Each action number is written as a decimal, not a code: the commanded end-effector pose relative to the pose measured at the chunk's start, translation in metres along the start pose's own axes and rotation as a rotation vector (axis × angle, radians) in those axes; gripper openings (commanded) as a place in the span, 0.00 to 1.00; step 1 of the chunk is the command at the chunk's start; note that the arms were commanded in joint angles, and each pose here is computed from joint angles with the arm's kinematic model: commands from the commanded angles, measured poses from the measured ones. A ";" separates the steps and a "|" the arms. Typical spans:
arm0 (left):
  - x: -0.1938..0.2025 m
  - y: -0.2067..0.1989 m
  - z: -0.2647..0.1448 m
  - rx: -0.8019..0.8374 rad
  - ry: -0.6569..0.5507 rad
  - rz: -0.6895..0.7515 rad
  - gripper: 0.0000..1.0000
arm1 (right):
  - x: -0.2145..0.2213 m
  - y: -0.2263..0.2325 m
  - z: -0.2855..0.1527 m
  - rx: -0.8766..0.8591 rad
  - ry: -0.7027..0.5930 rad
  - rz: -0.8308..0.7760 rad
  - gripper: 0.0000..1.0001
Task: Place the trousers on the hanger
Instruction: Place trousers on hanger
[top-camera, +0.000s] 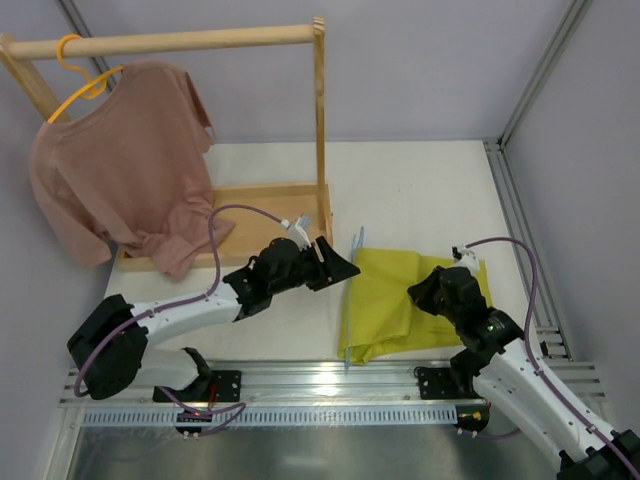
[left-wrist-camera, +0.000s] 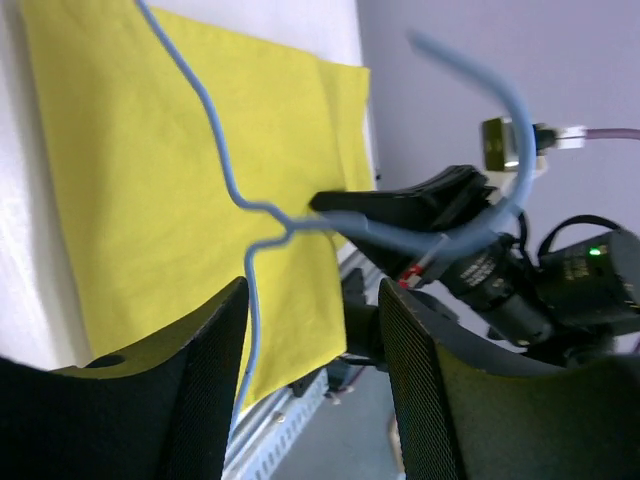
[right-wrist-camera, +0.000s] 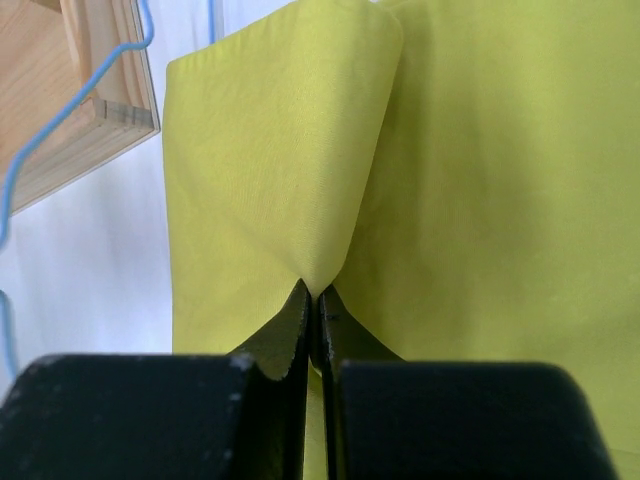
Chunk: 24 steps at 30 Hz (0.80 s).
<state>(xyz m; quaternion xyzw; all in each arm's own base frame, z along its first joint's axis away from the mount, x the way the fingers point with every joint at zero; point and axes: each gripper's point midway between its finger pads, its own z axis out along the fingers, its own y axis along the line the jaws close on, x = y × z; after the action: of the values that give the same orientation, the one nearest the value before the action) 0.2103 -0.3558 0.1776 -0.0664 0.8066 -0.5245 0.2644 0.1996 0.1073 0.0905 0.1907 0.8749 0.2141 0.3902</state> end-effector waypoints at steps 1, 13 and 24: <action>0.013 0.063 -0.007 -0.273 0.070 0.091 0.53 | -0.016 0.016 -0.001 -0.051 -0.048 0.004 0.04; 0.020 0.052 -0.006 -0.239 0.097 0.188 0.61 | -0.011 0.020 0.001 -0.066 -0.014 -0.013 0.04; 0.022 0.024 -0.018 -0.126 0.106 0.323 0.68 | -0.042 0.089 -0.028 -0.299 -0.026 0.056 0.04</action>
<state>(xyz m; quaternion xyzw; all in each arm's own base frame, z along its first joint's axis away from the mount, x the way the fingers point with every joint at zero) 0.1815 -0.3317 0.1240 0.0441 0.8780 -0.3993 0.2603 0.2061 0.1340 0.1179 0.1715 0.8657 0.2765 0.3805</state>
